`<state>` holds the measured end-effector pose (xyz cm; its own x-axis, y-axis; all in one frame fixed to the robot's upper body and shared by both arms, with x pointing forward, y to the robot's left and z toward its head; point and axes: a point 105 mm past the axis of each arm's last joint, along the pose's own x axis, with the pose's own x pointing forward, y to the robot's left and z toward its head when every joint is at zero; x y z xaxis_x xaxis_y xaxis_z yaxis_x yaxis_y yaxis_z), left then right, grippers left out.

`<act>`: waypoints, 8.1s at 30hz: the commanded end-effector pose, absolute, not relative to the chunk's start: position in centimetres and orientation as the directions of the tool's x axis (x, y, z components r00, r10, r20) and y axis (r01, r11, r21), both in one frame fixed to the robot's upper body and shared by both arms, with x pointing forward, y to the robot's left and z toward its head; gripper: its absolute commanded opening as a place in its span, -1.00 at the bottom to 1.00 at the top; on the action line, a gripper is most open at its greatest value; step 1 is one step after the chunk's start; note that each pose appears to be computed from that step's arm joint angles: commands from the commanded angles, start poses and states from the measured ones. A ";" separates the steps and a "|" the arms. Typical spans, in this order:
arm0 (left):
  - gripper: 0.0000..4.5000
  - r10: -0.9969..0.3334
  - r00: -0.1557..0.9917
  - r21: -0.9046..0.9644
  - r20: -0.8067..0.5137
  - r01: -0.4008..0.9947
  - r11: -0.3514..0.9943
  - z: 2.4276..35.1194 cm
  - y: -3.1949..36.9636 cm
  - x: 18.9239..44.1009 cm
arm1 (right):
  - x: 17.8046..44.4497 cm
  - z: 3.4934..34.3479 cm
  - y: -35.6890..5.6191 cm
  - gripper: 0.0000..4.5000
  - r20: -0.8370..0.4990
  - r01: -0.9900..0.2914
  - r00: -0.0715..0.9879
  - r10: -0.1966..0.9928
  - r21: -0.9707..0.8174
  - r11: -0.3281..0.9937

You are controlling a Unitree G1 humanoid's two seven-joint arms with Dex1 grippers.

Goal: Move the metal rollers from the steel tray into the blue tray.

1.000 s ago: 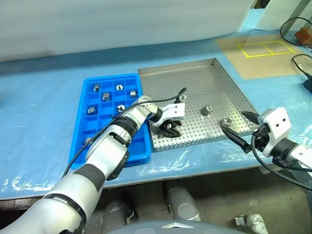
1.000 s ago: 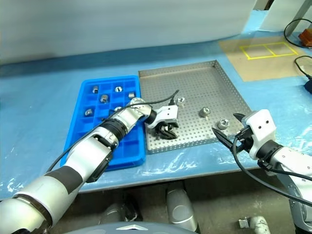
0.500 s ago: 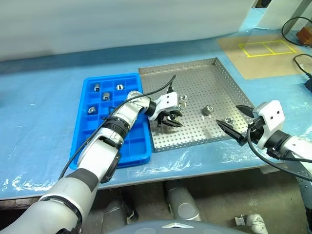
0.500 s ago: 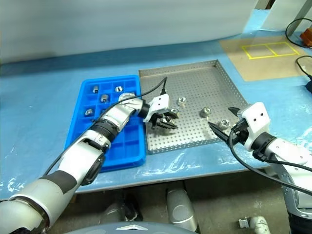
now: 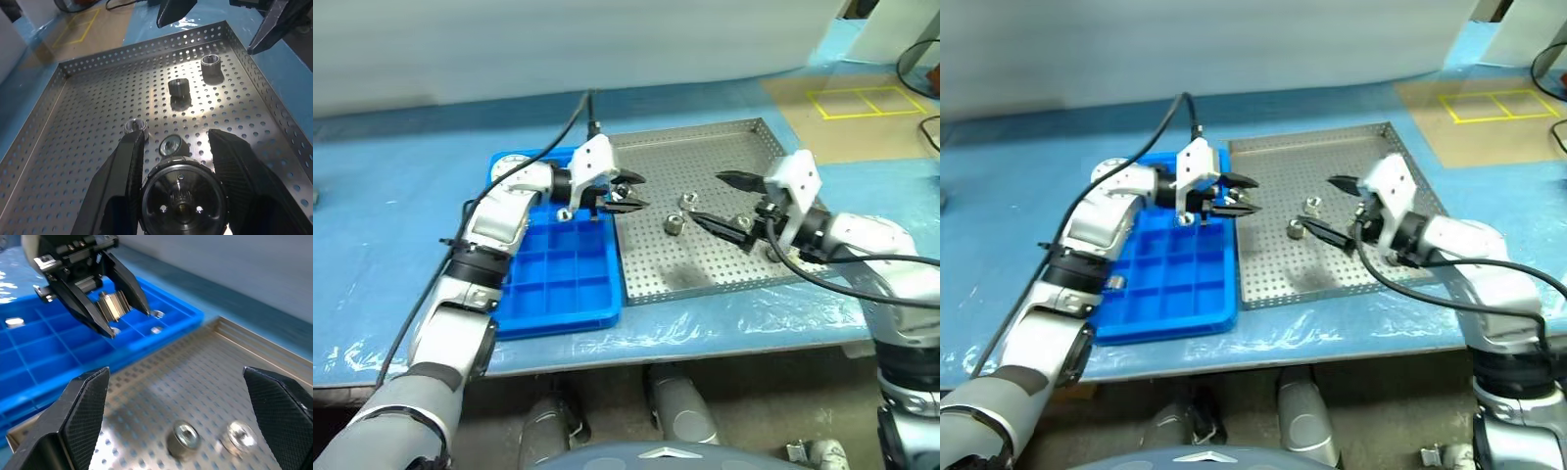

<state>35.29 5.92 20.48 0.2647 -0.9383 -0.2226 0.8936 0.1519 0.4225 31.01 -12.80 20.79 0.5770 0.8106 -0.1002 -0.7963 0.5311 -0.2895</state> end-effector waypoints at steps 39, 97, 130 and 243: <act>-0.10 -0.776 0.582 0.229 -0.242 0.812 0.537 12.4 8.8 40.2 | 33.3 19.5 -7.3 1.00 -0.097 -0.873 0.399 0.912 -0.344 0.345; 0.35 -0.752 0.435 0.270 -0.495 0.900 0.342 9.2 -8.5 38.9 | 26.7 18.7 -23.1 1.00 -0.117 -0.425 0.903 0.412 -0.368 0.827; -0.23 -0.942 0.330 0.196 -0.064 0.930 0.312 19.1 2.0 38.7 | 31.2 20.2 -17.6 1.00 -0.081 -0.651 0.736 0.672 -0.355 0.671; 0.60 -0.979 0.194 -0.007 -0.070 0.981 0.195 20.0 4.1 31.3 | 39.7 9.5 -24.2 0.18 -0.267 -0.488 0.867 0.421 -0.284 0.825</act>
<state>31.47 4.19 19.47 0.1991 -0.9772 -0.0735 0.9785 0.2024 -0.0407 39.71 -24.55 9.11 0.8706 0.3996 -0.2868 -0.4761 0.8313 -0.2869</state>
